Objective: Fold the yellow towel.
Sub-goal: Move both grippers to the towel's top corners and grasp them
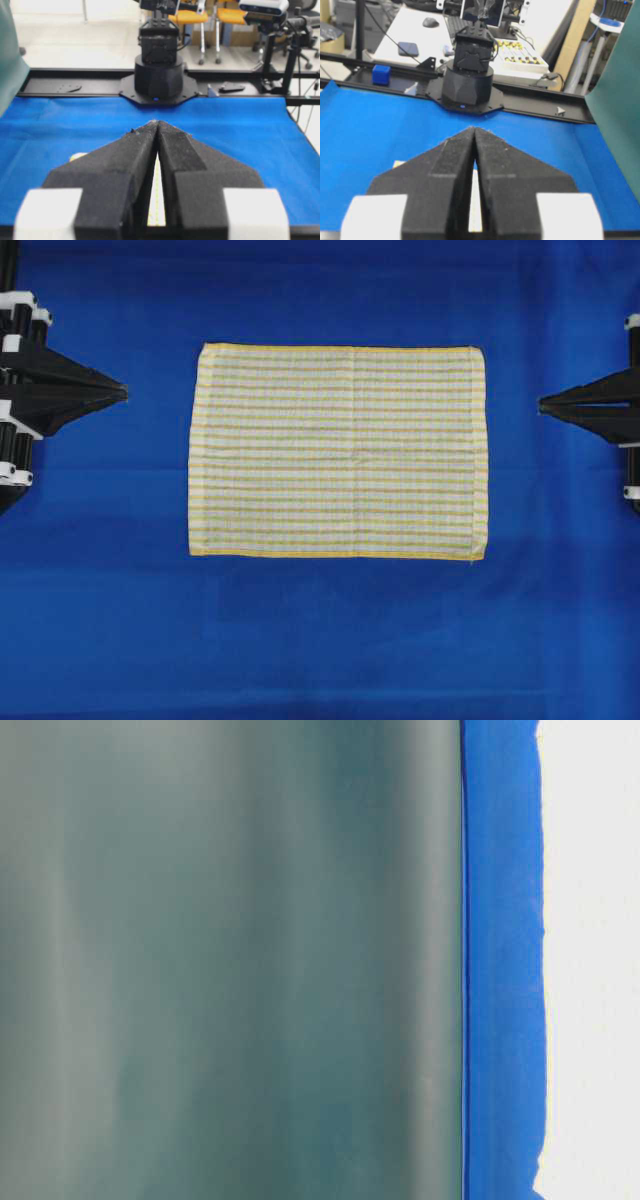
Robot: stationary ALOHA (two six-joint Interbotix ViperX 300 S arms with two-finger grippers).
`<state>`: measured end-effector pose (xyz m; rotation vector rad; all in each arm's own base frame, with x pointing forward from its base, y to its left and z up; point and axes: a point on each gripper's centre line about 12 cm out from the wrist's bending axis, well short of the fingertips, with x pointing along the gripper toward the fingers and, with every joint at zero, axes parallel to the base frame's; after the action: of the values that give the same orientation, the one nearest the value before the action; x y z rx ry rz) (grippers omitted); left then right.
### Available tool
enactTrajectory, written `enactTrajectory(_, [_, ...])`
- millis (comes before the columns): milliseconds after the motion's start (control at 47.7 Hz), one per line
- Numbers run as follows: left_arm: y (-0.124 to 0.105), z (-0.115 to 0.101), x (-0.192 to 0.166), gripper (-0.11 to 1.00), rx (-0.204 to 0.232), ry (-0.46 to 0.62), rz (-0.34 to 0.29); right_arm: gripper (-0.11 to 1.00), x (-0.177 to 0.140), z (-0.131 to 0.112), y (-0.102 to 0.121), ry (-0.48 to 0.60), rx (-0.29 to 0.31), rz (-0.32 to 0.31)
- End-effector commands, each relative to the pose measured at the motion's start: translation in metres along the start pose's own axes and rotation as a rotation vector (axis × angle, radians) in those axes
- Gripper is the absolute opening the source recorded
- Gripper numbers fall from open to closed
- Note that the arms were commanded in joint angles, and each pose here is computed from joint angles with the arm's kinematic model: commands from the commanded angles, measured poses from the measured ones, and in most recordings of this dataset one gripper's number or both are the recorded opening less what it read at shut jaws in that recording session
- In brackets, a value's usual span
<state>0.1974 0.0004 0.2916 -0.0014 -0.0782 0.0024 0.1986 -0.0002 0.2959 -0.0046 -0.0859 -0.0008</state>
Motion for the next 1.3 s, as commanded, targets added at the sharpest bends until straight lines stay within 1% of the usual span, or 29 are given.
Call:
enactTrajectory(0, [0.0, 0.001, 0.005, 0.02, -0.033, 0.015, 0.006, 0.02, 0.004, 0.006, 0.0, -0.012, 0.018, 0.001])
enactTrajectory(84, [0.0, -0.002, 0.007, 0.01, -0.04, 0.031, 0.007, 0.02, 0.008, 0.002, -0.002, 0.049, 0.027, -0.012])
enactTrajectory(189, [0.005, -0.009, 0.01, 0.02, -0.043, 0.061, 0.028, 0.02, 0.013, -0.005, -0.01, 0.131, 0.043, -0.052])
enactTrajectory(272, [0.014, -0.018, 0.013, 0.02, -0.051, 0.101, 0.073, 0.02, 0.015, -0.014, -0.02, 0.192, 0.059, -0.099])
enactTrajectory(293, [0.018, -0.022, 0.015, 0.02, -0.056, 0.12, 0.094, 0.02, 0.016, -0.017, -0.023, 0.204, 0.063, -0.112])
enactTrajectory(419, [0.037, -0.042, 0.023, 0.02, -0.071, 0.207, 0.175, 0.02, 0.019, -0.035, -0.041, 0.279, 0.094, -0.199])
enactTrajectory(545, [0.049, -0.06, 0.033, 0.03, -0.081, 0.283, 0.223, 0.02, 0.023, -0.054, -0.06, 0.353, 0.134, -0.278])
enactTrajectory(587, [0.053, -0.065, 0.036, 0.08, -0.083, 0.307, 0.236, 0.04, 0.025, -0.06, -0.064, 0.379, 0.142, -0.296])
enactTrajectory(650, [0.06, -0.076, 0.041, 0.24, -0.089, 0.352, 0.259, 0.14, 0.027, -0.068, -0.071, 0.413, 0.151, -0.323])
enactTrajectory(692, [0.063, -0.084, 0.043, 0.36, -0.095, 0.379, 0.272, 0.25, 0.028, -0.076, -0.076, 0.443, 0.158, -0.34])
enactTrajectory(733, [0.068, -0.091, 0.045, 0.5, -0.101, 0.407, 0.288, 0.38, 0.029, -0.083, -0.082, 0.47, 0.166, -0.363])
enactTrajectory(775, [0.072, -0.099, 0.046, 0.63, -0.105, 0.434, 0.303, 0.52, 0.029, -0.089, -0.087, 0.493, 0.173, -0.382])
enactTrajectory(817, [0.079, -0.111, 0.046, 0.75, -0.114, 0.472, 0.329, 0.64, 0.029, -0.096, -0.091, 0.517, 0.18, -0.398])
enactTrajectory(859, [0.086, -0.12, 0.045, 0.83, -0.121, 0.498, 0.352, 0.74, 0.027, -0.103, -0.096, 0.543, 0.188, -0.417])
enactTrajectory(901, [0.091, -0.128, 0.045, 0.84, -0.128, 0.521, 0.372, 0.77, 0.027, -0.11, -0.1, 0.564, 0.196, -0.433])
enactTrajectory(985, [0.104, -0.143, 0.044, 0.77, -0.144, 0.557, 0.416, 0.73, 0.026, -0.122, -0.107, 0.601, 0.209, -0.46])
enactTrajectory(1069, [0.114, -0.157, 0.044, 0.77, -0.154, 0.585, 0.449, 0.7, 0.025, -0.136, -0.114, 0.631, 0.219, -0.484])
enactTrajectory(1132, [0.119, -0.167, 0.045, 0.78, -0.158, 0.603, 0.463, 0.71, 0.023, -0.146, -0.119, 0.648, 0.226, -0.502])
enactTrajectory(1278, [0.126, -0.181, 0.052, 0.78, -0.162, 0.638, 0.472, 0.7, 0.017, -0.17, -0.132, 0.686, 0.25, -0.551])
